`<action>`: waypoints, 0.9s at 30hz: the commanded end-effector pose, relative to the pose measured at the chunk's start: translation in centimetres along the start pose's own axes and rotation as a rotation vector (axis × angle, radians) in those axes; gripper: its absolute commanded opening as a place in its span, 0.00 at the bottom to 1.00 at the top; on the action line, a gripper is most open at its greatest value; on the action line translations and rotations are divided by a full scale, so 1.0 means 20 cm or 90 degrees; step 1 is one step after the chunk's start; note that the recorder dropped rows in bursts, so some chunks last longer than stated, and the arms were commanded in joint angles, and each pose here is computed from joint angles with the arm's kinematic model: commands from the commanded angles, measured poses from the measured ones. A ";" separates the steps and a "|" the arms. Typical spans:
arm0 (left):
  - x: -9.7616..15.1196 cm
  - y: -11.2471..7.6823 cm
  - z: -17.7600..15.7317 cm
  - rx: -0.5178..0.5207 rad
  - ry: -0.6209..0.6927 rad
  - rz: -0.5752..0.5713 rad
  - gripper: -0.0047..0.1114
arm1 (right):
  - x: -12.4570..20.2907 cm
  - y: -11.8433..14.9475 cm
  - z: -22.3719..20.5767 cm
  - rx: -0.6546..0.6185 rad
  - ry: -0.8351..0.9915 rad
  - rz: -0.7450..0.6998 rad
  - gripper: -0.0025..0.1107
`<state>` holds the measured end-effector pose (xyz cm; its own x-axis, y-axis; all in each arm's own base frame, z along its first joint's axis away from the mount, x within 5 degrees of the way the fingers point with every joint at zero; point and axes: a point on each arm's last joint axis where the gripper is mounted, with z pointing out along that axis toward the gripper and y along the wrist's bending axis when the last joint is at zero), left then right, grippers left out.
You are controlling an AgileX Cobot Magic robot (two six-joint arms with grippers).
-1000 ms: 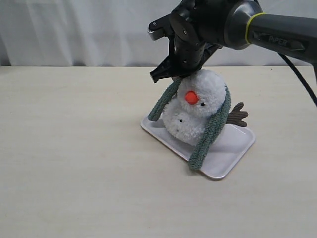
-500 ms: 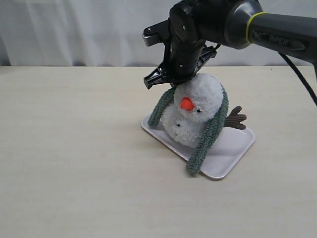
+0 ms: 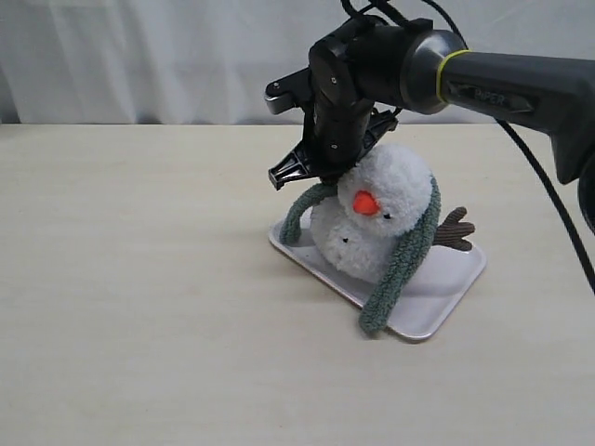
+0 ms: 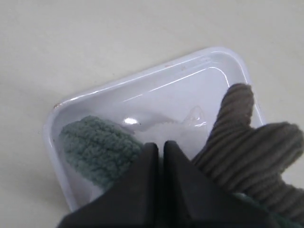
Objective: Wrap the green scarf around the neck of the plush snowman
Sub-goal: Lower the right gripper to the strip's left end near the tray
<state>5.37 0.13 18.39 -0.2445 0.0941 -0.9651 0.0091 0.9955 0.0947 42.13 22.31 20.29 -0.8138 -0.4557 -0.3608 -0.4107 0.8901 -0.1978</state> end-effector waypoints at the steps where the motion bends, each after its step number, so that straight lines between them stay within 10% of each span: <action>1: 0.00 0.00 0.00 0.001 -0.007 -0.003 0.04 | -0.02 -0.01 -0.06 -0.015 -0.028 -0.008 0.07; 9: 0.00 0.00 0.00 0.001 -0.007 -0.003 0.04 | 0.01 0.13 -0.27 -0.258 0.003 -0.022 0.39; 14: 0.00 0.00 0.00 0.001 -0.007 -0.003 0.04 | 0.13 0.30 -0.16 -0.119 0.036 -0.058 0.37; 27: 0.00 0.00 0.00 0.001 -0.007 -0.003 0.04 | 0.34 0.36 0.18 -0.079 0.098 -0.105 0.42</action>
<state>5.37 0.13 18.39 -0.2445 0.0941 -0.9651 0.0091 0.9955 0.0947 35.33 25.71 13.88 -0.8097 -0.5489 -0.2076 -0.5402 0.8354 -0.1017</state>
